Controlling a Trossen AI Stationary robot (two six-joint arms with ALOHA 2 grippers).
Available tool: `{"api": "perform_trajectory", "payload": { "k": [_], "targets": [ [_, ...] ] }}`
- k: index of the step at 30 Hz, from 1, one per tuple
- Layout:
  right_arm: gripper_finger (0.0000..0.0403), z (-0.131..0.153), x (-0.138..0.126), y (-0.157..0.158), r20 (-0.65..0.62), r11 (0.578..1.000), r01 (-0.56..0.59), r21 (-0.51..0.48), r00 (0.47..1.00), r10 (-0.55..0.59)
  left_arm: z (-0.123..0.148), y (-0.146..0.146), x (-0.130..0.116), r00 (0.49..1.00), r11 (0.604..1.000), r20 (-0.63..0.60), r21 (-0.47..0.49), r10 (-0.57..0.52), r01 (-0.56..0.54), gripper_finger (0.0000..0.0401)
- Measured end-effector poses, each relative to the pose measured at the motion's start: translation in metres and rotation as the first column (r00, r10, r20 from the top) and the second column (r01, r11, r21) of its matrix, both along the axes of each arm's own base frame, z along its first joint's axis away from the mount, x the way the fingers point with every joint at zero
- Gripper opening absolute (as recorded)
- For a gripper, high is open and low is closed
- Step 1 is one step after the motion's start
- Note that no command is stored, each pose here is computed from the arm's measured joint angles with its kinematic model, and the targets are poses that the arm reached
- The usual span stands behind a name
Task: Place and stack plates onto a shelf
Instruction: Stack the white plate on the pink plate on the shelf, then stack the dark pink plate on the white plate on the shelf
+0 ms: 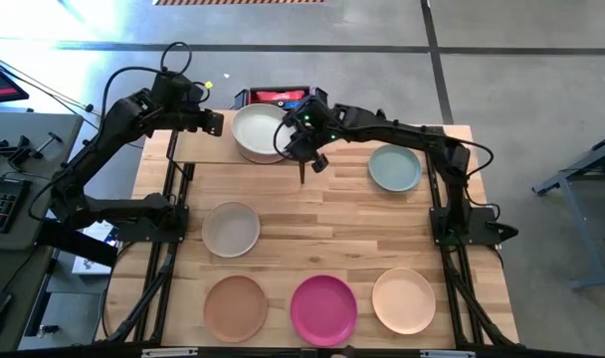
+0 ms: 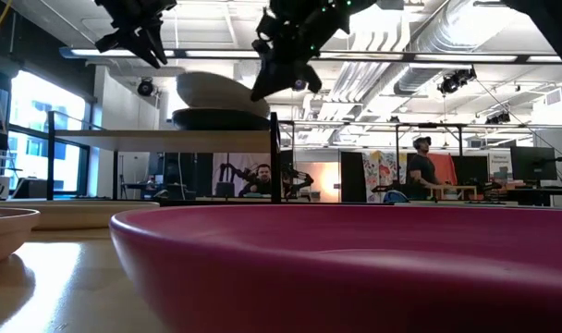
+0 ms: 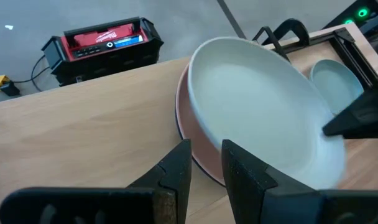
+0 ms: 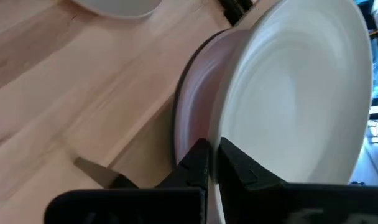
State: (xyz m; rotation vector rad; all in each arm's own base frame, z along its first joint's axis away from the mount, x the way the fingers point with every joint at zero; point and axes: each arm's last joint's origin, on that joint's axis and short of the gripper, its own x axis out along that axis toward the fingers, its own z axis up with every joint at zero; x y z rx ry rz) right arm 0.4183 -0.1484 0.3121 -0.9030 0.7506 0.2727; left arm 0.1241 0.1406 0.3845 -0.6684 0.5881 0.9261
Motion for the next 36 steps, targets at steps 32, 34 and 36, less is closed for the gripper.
{"api": "perform_trajectory", "payload": {
  "k": [32,34,36],
  "targets": [
    [0.0071,-0.011,0.013,0.004,-0.042,0.972,0.052,-0.228,0.997,-0.063,0.000,0.000,0.000,1.000,1.000,0.002,-0.002,0.002,-0.002,0.0078],
    [0.0071,-0.011,0.013,0.004,-0.052,0.969,0.061,-0.240,0.996,-0.075,0.000,0.000,0.000,1.000,1.000,-0.001,-0.001,-0.001,0.001,0.0078],
    [0.0071,-0.011,0.012,0.004,-0.061,0.969,0.060,-0.239,0.995,-0.077,0.000,0.000,0.000,1.000,1.000,-0.001,-0.001,-0.001,0.001,0.0078]
  ]
}}
